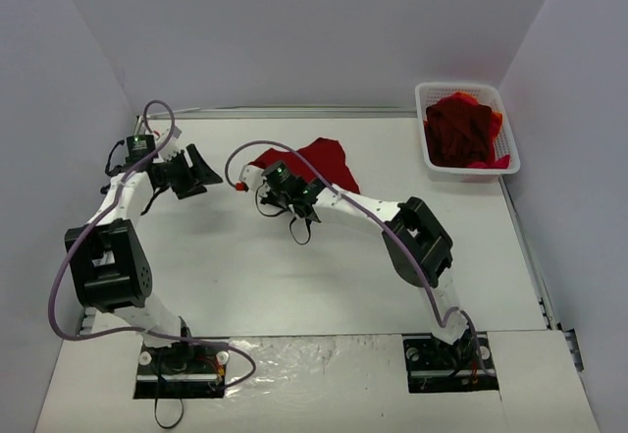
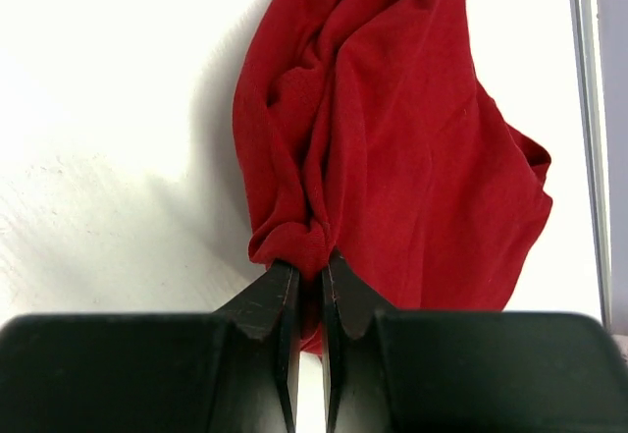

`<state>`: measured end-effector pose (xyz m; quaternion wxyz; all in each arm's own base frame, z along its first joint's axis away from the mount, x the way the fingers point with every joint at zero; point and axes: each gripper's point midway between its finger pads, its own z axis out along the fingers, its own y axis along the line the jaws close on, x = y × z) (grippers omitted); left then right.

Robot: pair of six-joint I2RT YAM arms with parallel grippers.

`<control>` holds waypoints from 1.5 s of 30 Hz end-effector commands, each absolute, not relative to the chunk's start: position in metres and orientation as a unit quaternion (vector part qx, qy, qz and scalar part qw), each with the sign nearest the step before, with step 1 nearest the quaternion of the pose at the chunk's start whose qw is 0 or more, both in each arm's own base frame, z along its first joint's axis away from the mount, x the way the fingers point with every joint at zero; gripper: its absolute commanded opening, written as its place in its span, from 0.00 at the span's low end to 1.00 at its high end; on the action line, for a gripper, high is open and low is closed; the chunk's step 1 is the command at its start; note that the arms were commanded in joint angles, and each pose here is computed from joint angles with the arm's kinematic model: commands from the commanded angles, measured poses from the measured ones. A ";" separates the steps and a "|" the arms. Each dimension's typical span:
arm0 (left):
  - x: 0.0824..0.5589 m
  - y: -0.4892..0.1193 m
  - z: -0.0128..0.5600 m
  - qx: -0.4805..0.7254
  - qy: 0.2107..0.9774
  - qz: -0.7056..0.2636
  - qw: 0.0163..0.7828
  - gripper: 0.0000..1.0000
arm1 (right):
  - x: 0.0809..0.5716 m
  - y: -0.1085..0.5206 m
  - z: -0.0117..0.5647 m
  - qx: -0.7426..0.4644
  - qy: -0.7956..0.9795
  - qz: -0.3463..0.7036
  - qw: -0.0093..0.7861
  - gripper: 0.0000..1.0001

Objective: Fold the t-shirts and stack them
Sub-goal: Put the neatly folded tshirt into the corner of the board with the left arm

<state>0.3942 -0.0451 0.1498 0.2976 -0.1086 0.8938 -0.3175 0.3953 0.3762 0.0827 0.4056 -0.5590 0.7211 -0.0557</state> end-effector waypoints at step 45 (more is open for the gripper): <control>0.460 -0.181 0.057 -0.198 0.834 -0.502 0.114 0.91 | 0.379 0.443 0.079 -0.579 0.721 -0.004 0.382 0.00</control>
